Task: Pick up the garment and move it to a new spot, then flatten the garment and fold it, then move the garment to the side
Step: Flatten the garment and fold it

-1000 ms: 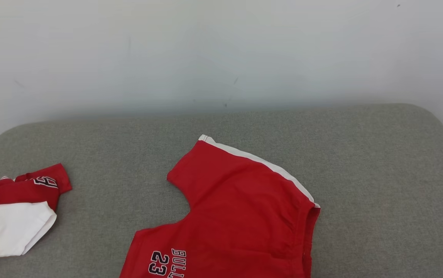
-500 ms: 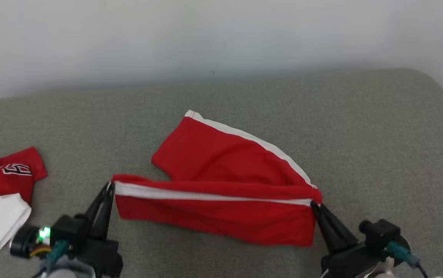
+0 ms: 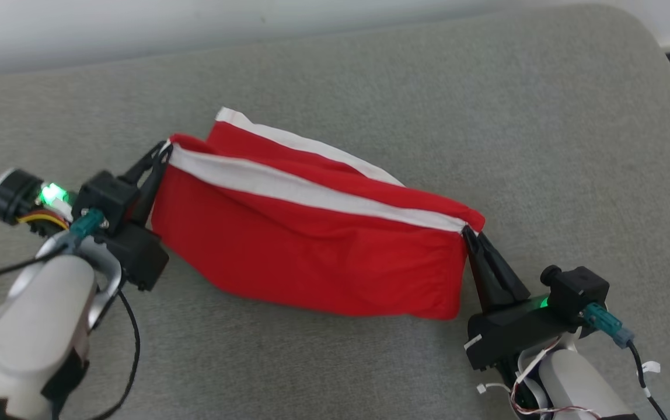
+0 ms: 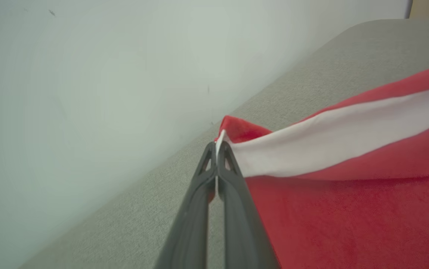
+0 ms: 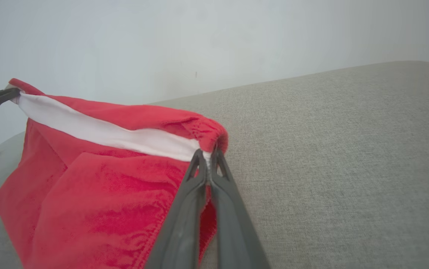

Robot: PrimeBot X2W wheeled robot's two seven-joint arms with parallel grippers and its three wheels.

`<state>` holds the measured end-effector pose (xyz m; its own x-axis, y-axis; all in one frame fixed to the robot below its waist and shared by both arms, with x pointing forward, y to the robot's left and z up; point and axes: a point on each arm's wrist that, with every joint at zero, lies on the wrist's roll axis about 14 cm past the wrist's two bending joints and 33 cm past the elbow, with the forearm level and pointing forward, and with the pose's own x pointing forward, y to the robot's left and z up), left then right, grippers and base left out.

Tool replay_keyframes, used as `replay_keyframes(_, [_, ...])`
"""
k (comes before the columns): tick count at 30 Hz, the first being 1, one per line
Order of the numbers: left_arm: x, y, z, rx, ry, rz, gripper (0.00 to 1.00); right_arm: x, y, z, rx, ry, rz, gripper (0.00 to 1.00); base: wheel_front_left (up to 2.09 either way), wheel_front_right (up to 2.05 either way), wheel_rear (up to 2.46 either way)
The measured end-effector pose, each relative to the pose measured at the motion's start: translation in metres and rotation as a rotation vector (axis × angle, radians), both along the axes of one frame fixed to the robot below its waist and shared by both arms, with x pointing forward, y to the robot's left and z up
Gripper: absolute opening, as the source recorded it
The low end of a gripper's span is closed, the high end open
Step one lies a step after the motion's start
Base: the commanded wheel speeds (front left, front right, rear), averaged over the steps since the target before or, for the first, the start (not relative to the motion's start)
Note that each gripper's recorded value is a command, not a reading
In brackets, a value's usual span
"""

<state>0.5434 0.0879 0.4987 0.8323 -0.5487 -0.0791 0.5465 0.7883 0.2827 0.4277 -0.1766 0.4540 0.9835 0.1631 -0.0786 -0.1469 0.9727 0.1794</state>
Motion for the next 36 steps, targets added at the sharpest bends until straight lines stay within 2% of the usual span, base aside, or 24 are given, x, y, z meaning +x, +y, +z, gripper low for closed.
replay_keyframes(9, [0.039,-0.036,-0.022,0.067,0.036,-0.107,0.00,0.012,-0.015,-0.015,0.015,0.034,-0.063,0.00,0.00,0.00,0.00])
replay_keyframes(16, [0.053,-0.054,-0.042,0.104,0.073,-0.153,0.00,0.013,-0.018,-0.024,0.017,0.059,-0.078,0.00,0.00,0.00,0.00])
replay_keyframes(22, [0.076,-0.049,-0.037,0.121,0.049,-0.108,0.00,0.011,-0.021,-0.033,0.021,0.084,-0.094,0.00,0.00,0.00,0.00])
replay_keyframes(32, [0.079,-0.051,-0.054,0.131,0.090,-0.088,0.00,0.011,-0.022,-0.038,0.027,0.095,-0.105,0.00,0.00,0.00,0.00])
replay_keyframes(33, [0.079,-0.051,-0.053,0.130,0.089,-0.087,0.00,0.011,-0.022,-0.037,0.028,0.094,-0.106,0.08,0.00,0.00,0.00])
replay_keyframes(34, [0.080,-0.051,-0.052,0.127,0.086,-0.083,0.21,0.011,-0.022,-0.037,0.030,0.092,-0.109,0.49,0.00,0.00,0.00])
replay_keyframes(35, [0.080,-0.051,-0.052,0.127,0.086,-0.083,0.48,0.011,-0.022,-0.037,0.030,0.092,-0.109,1.00,0.00,0.00,0.00])
replay_keyframes(36, [0.080,-0.051,-0.050,0.120,0.082,-0.078,1.00,0.012,-0.022,-0.036,0.032,0.090,-0.111,1.00,0.00,0.00,0.00])
